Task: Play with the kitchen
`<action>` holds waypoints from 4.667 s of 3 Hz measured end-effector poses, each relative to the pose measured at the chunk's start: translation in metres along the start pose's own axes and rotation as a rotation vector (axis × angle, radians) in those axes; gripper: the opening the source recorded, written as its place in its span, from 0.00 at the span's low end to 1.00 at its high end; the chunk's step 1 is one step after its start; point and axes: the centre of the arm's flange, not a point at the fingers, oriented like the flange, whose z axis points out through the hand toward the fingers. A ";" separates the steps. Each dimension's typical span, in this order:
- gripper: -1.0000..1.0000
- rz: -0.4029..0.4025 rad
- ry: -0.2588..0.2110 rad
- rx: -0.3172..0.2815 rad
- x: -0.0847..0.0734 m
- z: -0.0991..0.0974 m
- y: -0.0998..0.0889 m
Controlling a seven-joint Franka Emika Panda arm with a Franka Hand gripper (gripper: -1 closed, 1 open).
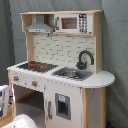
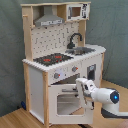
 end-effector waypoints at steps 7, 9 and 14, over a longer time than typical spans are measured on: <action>1.00 -0.051 -0.014 -0.172 0.055 -0.024 -0.019; 1.00 -0.104 0.048 -0.266 0.101 -0.058 0.012; 1.00 -0.381 0.014 -0.330 0.164 -0.110 0.108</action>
